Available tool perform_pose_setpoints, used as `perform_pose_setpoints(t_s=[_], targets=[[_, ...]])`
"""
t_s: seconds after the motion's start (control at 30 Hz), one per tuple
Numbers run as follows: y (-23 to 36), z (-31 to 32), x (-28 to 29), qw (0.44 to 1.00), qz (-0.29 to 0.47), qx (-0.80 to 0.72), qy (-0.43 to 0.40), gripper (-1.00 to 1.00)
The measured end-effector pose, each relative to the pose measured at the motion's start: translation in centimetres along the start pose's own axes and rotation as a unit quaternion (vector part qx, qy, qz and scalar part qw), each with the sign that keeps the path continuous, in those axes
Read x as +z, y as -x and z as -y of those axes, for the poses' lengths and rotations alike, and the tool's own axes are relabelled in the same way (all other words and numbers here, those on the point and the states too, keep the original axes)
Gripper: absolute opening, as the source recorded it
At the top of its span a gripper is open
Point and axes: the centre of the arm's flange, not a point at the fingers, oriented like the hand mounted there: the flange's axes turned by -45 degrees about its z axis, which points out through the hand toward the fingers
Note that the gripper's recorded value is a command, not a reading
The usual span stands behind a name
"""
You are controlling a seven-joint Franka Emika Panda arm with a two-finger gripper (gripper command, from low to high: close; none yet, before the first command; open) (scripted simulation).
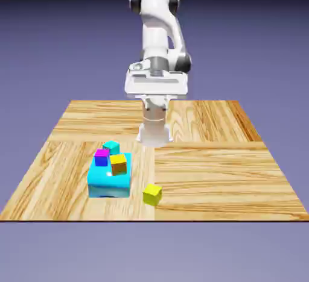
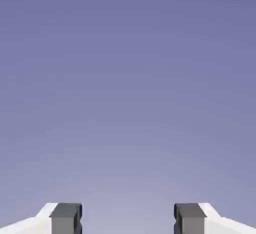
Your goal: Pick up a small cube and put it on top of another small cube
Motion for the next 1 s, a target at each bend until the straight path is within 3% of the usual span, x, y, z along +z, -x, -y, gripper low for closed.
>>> perform_pose_setpoints(t_s=[0.37,0.73,0.93,0.97,1.0], targets=[[3.6,3.1,12.9,0.939,0.235,-0.243,-0.058,0.0],[11.3,4.5,23.8,0.755,0.447,-0.468,-0.106,0.0],[16.3,3.4,28.1,0.741,0.458,-0.479,-0.108,0.0],[17.1,3.2,28.6,0.741,0.458,-0.479,-0.108,-1.0],[17.1,3.2,28.6,0.741,0.458,-0.479,-0.108,-1.0]])
